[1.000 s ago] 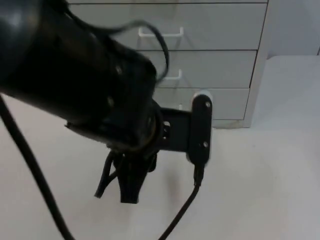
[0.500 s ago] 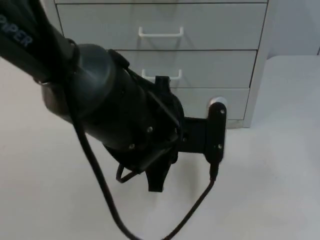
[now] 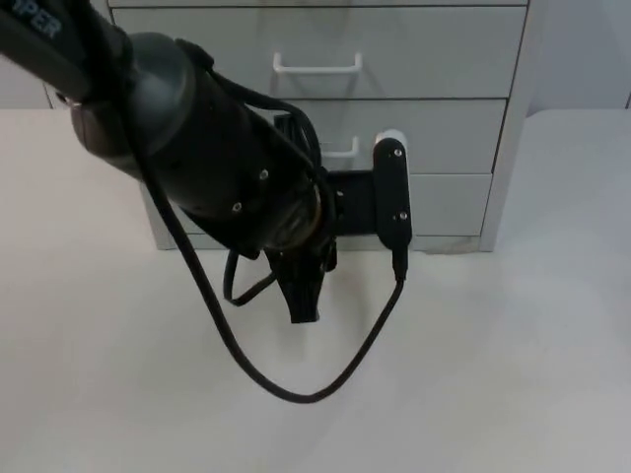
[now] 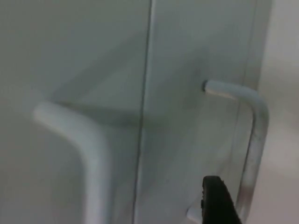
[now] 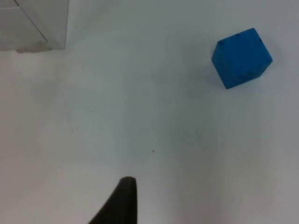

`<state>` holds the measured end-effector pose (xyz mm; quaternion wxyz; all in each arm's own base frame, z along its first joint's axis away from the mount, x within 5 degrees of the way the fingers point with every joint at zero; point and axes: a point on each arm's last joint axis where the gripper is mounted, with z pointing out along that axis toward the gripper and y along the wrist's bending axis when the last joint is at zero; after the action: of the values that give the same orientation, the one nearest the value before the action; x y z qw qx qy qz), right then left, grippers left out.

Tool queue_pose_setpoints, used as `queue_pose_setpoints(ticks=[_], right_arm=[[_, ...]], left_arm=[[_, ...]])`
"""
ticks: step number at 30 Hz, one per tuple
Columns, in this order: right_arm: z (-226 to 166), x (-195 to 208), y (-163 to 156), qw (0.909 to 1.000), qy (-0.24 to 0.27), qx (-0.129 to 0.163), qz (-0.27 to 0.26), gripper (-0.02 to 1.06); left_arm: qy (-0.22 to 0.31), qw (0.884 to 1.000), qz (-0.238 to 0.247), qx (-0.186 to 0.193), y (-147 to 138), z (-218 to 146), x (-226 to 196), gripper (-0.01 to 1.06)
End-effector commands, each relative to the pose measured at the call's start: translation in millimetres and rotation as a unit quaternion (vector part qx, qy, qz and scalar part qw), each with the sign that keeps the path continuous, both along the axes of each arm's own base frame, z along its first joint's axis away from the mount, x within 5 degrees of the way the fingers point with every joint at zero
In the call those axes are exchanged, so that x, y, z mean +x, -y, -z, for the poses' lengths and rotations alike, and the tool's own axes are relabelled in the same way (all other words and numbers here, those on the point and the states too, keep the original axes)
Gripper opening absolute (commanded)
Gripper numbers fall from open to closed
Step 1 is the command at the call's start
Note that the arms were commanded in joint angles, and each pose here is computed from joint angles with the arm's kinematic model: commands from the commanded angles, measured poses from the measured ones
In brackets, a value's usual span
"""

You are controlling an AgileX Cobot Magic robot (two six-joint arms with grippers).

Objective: Open the drawer with the left hand, place the block into the drawer with the right hand, then close the drawer with the left hand.

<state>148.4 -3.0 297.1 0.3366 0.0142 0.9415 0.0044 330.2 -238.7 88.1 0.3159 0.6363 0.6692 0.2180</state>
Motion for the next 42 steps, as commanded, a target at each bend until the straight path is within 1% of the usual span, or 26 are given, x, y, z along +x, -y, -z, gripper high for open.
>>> queue_pose_setpoints(ticks=[1,5,8,9,14,18,21,22,23,26,27,28,29,30,34,37,38,39,40,42], right_arm=[[-1.9,-0.1,0.4,1.0000,0.004,0.001,0.001,1.05],[-1.9,-0.1,0.4,1.0000,0.004,0.001,0.001,1.05],[-1.9,-0.1,0.4,1.0000,0.004,0.001,0.001,1.05],[-1.9,-0.1,0.4,1.0000,0.004,0.001,0.001,1.05],[-2.1,0.0,0.3,1.0000,0.005,0.001,0.001,1.05],[-2.1,0.0,0.3,1.0000,0.005,0.001,0.001,1.05],[-2.1,0.0,0.3,1.0000,0.005,0.001,0.001,1.05],[-2.1,0.0,0.3,1.0000,0.005,0.001,0.001,1.05],[-2.1,0.0,0.3,1.0000,0.005,0.001,0.001,1.05],[-2.1,0.0,0.3,1.0000,0.005,0.001,0.001,1.05],[-2.2,0.2,0.3,1.0000,0.006,0.001,0.001,1.05],[-2.2,0.2,0.3,1.0000,0.006,0.001,0.001,1.05],[-2.2,0.2,0.3,1.0000,0.006,0.001,0.001,1.05],[-2.3,0.3,0.4,1.0000,0.007,0.001,0.001,1.05],[-2.6,0.7,0.4,0.9999,0.010,0.001,0.001,1.05],[-2.7,0.9,0.4,0.9999,0.011,0.001,0.001,1.05],[-2.7,0.9,0.4,0.9999,0.011,0.001,0.001,1.05],[-2.7,0.9,0.4,0.9999,0.011,0.001,0.001,1.05],[-2.9,1.0,0.4,0.9999,0.012,0.001,0.001,1.05],[-2.9,1.0,0.4,0.9999,0.012,0.001,0.001,1.05]], left_arm=[[-0.002,1.000,0.008,0.003,2.3,2.7,2.4,0.44],[-0.005,1.000,0.012,0.011,4.6,11.4,5.2,0.44],[0.012,0.999,-0.001,0.031,5.0,18.5,13.1,0.44],[0.015,0.999,-0.003,0.033,5.6,18.4,14.7,0.44],[0.002,1.000,0.011,0.024,11.2,25.0,16.1,0.44],[-0.004,1.000,0.012,0.029,11.3,32.2,15.9,0.43],[-0.009,0.999,0.011,0.034,10.5,38.3,15.2,0.35],[-0.009,0.999,0.011,0.034,10.5,38.3,15.2,0.35],[-0.012,0.999,0.008,0.033,10.1,40.2,14.8,0.31],[-0.016,0.999,0.001,0.035,8.9,43.8,14.4,0.17],[-0.019,0.999,-0.003,0.036,8.1,45.1,14.1,0.10],[-0.019,0.999,-0.003,0.036,8.1,45.1,14.1,0.10],[-0.024,0.999,-0.008,0.037,7.4,46.6,13.4,0.03],[-0.030,0.999,-0.008,0.040,6.6,47.7,12.2,0.00],[-0.041,0.998,-0.015,0.038,7.3,48.9,9.9,0.00],[-0.054,0.997,-0.028,0.048,8.5,50.5,4.5,0.00],[-0.061,0.996,-0.026,0.057,9.6,50.7,0.9,0.00],[-0.061,0.996,-0.026,0.057,9.6,50.7,0.9,0.00],[-0.077,0.995,-0.024,0.065,10.7,51.5,-7.3,0.00],[-0.092,0.993,-0.026,0.066,11.7,49.2,-20.3,0.00]])
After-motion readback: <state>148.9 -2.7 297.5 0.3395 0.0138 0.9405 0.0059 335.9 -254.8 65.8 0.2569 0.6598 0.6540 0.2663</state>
